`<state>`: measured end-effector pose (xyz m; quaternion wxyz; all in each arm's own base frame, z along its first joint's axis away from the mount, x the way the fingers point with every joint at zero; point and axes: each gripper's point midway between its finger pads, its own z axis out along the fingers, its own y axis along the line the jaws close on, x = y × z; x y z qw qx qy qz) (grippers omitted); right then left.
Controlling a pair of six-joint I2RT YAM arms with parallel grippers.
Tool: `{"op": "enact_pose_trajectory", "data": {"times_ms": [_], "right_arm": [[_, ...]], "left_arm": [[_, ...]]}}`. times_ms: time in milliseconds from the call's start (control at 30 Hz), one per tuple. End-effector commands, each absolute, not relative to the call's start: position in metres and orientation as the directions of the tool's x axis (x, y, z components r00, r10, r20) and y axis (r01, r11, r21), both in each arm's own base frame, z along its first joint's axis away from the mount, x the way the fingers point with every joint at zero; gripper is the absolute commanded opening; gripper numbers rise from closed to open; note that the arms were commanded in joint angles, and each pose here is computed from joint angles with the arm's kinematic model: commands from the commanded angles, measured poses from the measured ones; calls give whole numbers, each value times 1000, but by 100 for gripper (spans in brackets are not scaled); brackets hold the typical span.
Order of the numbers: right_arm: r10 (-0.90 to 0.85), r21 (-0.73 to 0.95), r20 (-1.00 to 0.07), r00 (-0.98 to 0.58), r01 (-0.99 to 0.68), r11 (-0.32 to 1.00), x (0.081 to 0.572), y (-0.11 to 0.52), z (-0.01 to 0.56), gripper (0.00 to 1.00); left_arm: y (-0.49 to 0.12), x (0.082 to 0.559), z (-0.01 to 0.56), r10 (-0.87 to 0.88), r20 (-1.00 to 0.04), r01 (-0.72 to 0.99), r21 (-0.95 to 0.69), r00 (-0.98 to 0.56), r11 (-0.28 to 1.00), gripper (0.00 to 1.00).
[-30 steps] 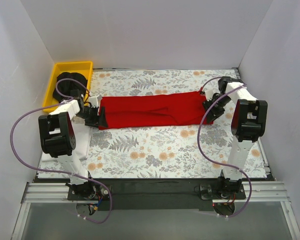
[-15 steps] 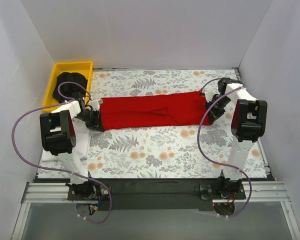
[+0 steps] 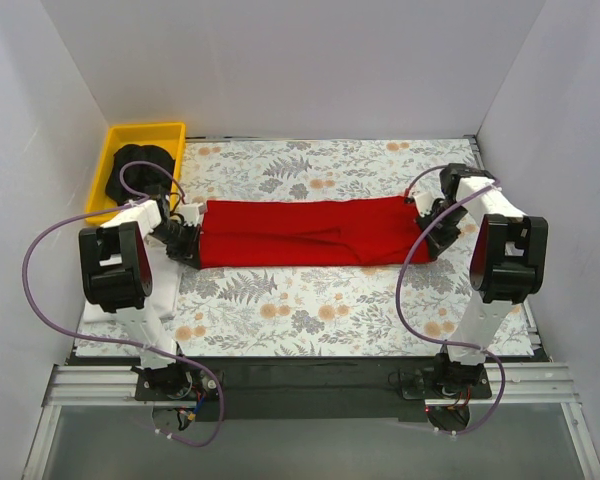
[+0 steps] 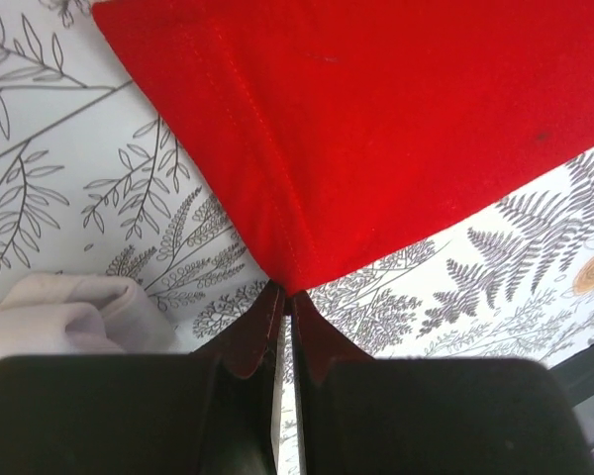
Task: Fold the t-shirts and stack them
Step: Fold the tshirt
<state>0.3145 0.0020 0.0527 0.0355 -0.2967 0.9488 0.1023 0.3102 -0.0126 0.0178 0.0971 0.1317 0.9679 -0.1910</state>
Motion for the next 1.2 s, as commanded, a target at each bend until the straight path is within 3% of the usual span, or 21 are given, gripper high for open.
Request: {"op": "enact_pose_trajectory", "data": {"times_ms": [0,133,200,267,367,400,467,567,700,900,1167], "right_arm": [[-563,176,-69,-823,-566,806,290,-3,55,1],[-559,201,-59,-827,-558,805,284,0,50,1],[-556,216,-77,-828,-558,801,288,4,54,12],[-553,221,-100,-827,-561,798,291,7,64,29],[-542,204,-168,-823,-567,798,304,10,88,36],[-537,197,-192,-821,-569,799,308,12,96,36],[-520,191,-229,-823,-562,805,317,14,110,36],[-480,229,-286,-829,-546,806,325,25,122,36],[-410,328,-222,-885,-464,823,321,36,105,33],[-350,386,-140,-926,-377,842,326,37,78,33],[-312,389,-115,-943,-332,859,340,33,65,34]], "left_arm": [[-2,307,32,279,-258,347,-273,-925,897,0],[-6,305,34,298,-255,367,-288,-920,885,0],[-14,307,42,310,-285,395,-320,-907,861,15],[-28,315,66,313,-368,442,-349,-875,826,23],[-46,331,111,339,-513,543,-322,-789,775,39],[-61,336,126,348,-567,591,-325,-746,738,50],[-77,345,154,364,-649,654,-278,-668,704,55],[-130,347,181,412,-744,773,-215,-525,596,57],[-223,333,193,450,-841,907,-108,-302,406,57],[-314,312,175,517,-849,980,-4,-108,198,57],[-365,292,136,551,-834,996,13,-40,93,58]]}}
